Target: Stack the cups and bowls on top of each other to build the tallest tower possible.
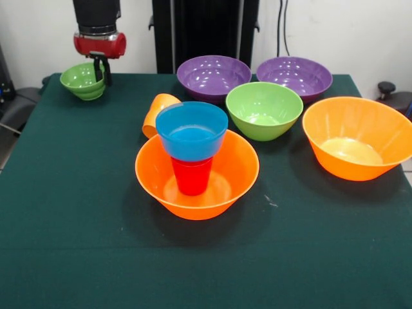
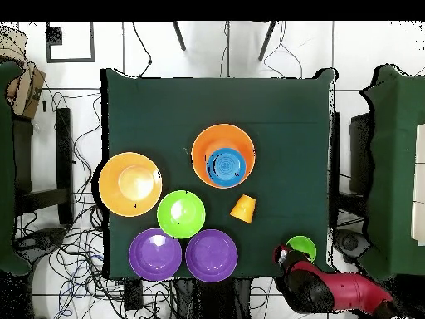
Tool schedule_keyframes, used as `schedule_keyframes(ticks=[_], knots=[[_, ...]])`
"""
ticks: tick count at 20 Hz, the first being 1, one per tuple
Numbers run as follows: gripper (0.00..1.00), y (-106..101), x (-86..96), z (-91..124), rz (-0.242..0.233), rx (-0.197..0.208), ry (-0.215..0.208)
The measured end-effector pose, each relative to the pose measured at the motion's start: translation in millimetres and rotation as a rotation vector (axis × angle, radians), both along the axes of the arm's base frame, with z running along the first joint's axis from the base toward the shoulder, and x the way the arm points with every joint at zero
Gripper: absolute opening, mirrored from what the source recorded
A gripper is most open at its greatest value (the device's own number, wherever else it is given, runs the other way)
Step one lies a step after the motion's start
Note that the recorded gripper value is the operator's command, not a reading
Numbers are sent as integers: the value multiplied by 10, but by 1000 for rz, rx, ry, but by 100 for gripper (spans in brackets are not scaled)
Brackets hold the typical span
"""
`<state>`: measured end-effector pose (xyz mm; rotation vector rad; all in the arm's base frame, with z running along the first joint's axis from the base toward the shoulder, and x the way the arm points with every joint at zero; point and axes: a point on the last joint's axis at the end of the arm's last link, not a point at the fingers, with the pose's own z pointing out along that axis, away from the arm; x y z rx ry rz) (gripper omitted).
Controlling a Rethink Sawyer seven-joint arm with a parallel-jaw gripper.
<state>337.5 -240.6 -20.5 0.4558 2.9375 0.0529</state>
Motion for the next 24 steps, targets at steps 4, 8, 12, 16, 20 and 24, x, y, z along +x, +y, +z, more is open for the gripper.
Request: schedule_keyframes(ticks=[4,8,12,16,20,24], knots=[[0,-1,10,9,3,-3,-1],[0,-25,36,60,11,-19,6],[0,-89,46,180,13,-50,27],[0,-184,83,387,-12,-87,48],[0,-234,138,552,-40,-109,61],[0,-259,225,685,-60,-126,72]])
